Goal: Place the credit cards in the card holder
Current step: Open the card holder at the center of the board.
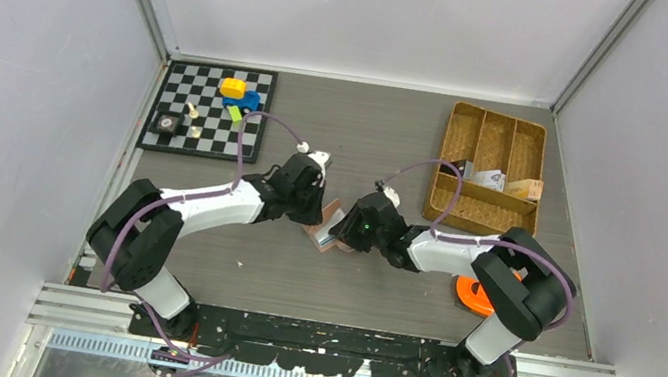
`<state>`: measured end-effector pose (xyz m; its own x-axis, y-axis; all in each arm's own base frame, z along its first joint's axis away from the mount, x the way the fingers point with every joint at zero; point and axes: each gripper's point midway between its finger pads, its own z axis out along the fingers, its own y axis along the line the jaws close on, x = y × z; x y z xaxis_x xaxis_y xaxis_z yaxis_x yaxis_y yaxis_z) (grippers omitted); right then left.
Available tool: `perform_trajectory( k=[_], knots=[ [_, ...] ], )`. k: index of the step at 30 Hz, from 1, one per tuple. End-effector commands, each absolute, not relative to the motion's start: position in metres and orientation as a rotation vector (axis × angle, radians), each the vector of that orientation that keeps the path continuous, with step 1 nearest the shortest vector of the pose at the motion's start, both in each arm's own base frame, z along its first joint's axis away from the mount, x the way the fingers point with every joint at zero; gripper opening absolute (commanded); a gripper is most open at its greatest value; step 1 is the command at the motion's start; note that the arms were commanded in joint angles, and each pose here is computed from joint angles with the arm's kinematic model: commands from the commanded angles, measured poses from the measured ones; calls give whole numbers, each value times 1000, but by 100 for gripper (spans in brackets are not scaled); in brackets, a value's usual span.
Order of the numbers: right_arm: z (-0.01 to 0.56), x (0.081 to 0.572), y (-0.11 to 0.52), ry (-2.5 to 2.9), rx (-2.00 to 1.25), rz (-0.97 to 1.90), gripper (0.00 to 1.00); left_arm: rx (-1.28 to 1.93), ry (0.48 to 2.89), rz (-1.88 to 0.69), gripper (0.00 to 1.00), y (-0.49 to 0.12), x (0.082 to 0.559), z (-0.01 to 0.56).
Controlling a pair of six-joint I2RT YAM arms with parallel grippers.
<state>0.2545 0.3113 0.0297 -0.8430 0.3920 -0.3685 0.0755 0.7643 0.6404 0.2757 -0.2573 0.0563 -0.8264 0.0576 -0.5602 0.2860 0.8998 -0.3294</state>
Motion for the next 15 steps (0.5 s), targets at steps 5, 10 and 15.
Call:
perform_trajectory(
  k=[5,10,15],
  knots=[
    [-13,250,283,2564,367,662,29,435,2558,-267,0,-222,281,51],
    [-16,250,283,2572,366,657,29,510,2536,-126,1,-211,296,55],
    [-18,250,284,2580,364,656,28,541,2540,7,1,-199,305,52]
  ],
)
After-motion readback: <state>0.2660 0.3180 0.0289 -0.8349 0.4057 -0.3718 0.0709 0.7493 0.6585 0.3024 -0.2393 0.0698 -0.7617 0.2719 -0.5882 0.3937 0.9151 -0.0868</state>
